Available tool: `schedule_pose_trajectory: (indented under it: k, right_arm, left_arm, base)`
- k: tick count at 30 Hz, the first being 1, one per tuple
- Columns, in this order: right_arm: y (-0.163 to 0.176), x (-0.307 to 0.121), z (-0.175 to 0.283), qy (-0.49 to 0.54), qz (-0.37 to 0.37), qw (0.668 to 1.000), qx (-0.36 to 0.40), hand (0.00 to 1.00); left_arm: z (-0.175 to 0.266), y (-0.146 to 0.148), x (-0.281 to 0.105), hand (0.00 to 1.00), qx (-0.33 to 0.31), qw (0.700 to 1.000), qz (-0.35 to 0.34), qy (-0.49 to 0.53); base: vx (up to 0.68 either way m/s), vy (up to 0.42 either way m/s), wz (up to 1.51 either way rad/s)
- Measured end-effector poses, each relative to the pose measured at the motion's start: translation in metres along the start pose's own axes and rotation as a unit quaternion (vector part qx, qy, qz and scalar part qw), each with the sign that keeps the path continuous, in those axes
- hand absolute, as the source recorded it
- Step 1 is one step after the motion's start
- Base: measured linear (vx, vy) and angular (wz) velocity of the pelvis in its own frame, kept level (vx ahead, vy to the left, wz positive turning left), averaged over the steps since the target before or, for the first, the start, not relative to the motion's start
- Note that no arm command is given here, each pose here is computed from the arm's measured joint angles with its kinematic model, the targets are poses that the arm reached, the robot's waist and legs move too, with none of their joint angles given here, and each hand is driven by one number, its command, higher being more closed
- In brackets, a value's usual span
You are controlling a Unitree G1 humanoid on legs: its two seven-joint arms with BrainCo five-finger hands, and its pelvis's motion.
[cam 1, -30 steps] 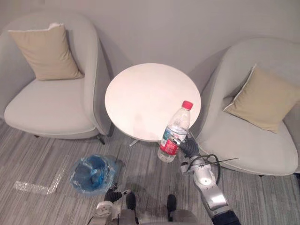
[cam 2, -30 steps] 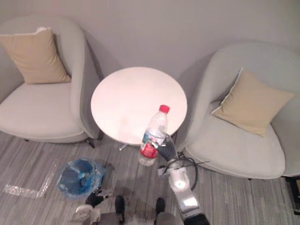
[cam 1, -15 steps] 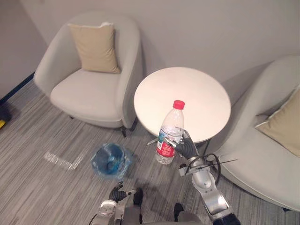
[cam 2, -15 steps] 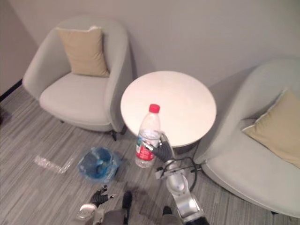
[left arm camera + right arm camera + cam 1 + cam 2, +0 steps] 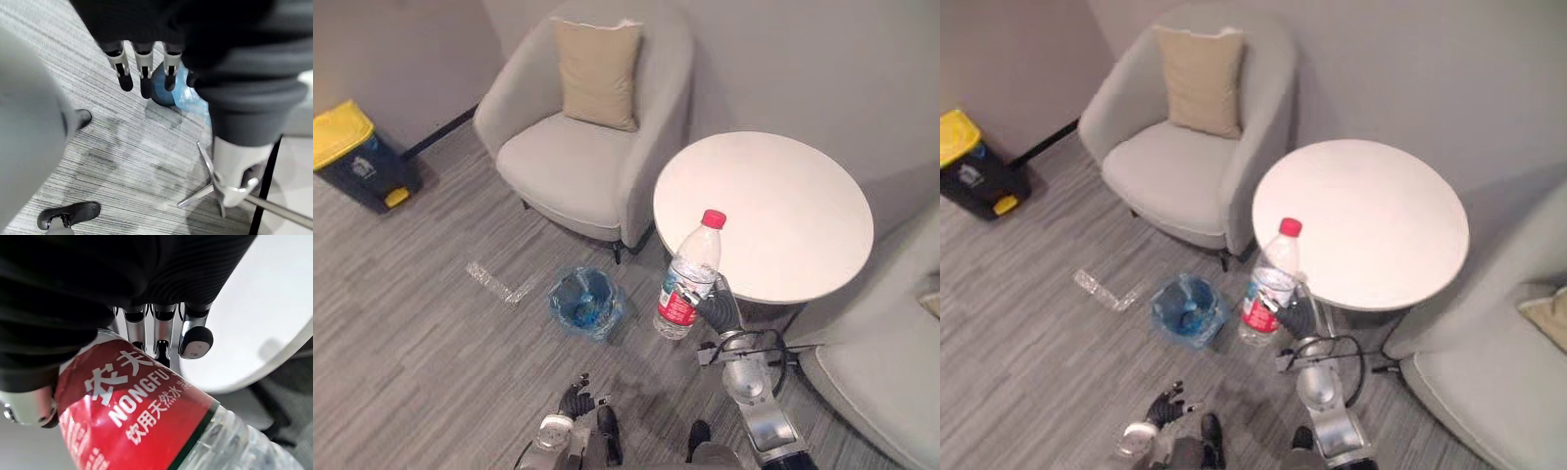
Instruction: Gather rubbish on tea table into small bin, then transfer packed bag to large trash can.
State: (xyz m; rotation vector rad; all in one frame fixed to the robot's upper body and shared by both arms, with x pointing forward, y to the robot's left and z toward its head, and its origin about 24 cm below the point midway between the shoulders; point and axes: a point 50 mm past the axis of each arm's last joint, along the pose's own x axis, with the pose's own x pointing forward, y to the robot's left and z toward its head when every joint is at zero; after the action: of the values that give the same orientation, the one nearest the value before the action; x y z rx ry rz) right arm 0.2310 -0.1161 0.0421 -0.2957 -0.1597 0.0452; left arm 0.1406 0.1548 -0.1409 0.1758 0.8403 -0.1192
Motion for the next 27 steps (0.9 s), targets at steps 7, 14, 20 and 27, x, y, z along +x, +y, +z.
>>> schedule_pose_trajectory:
  k: [7, 14, 20, 27]
  right_arm:
    - [0.019, -0.004, -0.015, 0.040, 0.035, 0.999, 0.008, 1.00]
    - [0.027, -0.008, -0.018, 0.044, 0.064, 0.997, -0.011, 1.00]
    - [0.018, -0.011, -0.027, 0.057, 0.062, 0.996, -0.029, 1.00]
    - [0.012, -0.006, -0.024, 0.050, 0.033, 0.998, -0.028, 1.00]
  left_arm:
    - [-0.002, 0.008, -0.001, 0.00, 0.006, 1.000, 0.009, 0.001]
    - [-0.007, 0.015, -0.003, 0.00, 0.014, 1.000, 0.017, 0.009]
    - [-0.009, -0.001, -0.001, 0.00, -0.001, 1.000, 0.007, 0.019]
    - [0.002, -0.013, 0.000, 0.00, 0.001, 1.000, -0.004, -0.005]
  base:
    - [0.04, 0.071, 0.15]
    - [0.27, 0.063, 0.46]
    - [0.40, -0.086, 0.95]
    - [0.28, 0.044, 0.20]
